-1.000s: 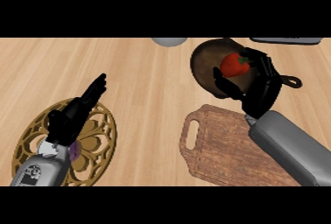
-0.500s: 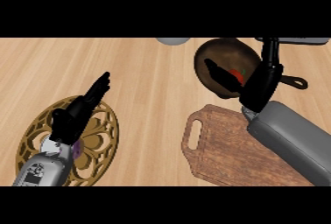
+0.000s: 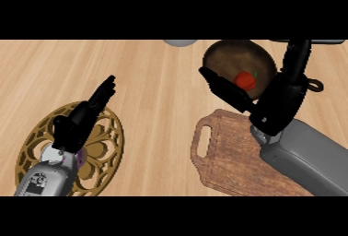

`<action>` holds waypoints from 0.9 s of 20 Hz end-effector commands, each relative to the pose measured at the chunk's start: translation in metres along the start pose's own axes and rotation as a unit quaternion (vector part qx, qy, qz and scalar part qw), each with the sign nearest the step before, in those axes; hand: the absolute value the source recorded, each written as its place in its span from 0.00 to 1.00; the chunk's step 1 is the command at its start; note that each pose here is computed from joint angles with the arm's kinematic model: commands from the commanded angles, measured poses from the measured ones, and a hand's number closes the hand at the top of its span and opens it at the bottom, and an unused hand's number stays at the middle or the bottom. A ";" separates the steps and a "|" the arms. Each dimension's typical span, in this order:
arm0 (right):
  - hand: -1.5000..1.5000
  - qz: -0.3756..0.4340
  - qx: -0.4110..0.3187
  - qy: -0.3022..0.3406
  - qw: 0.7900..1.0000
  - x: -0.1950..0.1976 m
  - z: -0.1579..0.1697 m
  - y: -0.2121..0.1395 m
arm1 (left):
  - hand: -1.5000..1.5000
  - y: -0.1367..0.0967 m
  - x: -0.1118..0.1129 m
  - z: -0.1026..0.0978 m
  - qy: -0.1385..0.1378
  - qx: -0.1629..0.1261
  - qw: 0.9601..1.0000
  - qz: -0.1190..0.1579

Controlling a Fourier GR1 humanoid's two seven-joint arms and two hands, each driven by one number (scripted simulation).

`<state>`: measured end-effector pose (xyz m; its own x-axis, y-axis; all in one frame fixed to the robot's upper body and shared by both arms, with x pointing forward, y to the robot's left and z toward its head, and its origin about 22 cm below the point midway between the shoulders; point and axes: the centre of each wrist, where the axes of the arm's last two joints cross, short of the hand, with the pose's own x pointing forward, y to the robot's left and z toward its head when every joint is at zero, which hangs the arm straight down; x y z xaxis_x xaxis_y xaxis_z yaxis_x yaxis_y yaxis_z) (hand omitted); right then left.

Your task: Pick the bell pepper from the cutting board and place it in the pan

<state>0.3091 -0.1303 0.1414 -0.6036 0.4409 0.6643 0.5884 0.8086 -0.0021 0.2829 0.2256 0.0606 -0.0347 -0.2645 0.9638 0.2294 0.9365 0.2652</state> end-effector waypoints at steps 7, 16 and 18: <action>0.00 -0.049 0.020 -0.066 0.996 0.019 0.033 -0.026 | 0.50 0.004 -0.001 0.003 0.001 0.010 1.000 -0.001; 0.00 -0.069 0.048 -0.091 0.992 0.027 0.073 -0.040 | 0.50 0.007 -0.001 0.002 0.001 0.008 1.000 -0.002; 0.00 -0.067 0.061 -0.088 0.992 0.025 0.085 -0.043 | 0.50 0.000 -0.001 0.002 -0.001 0.003 1.000 0.002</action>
<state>0.2349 -0.1240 0.1063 -0.7504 0.3926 0.5318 0.4498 0.8928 -0.0245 0.2827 0.2306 0.0624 -0.0364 -0.2623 0.9643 0.2169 0.9399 0.2638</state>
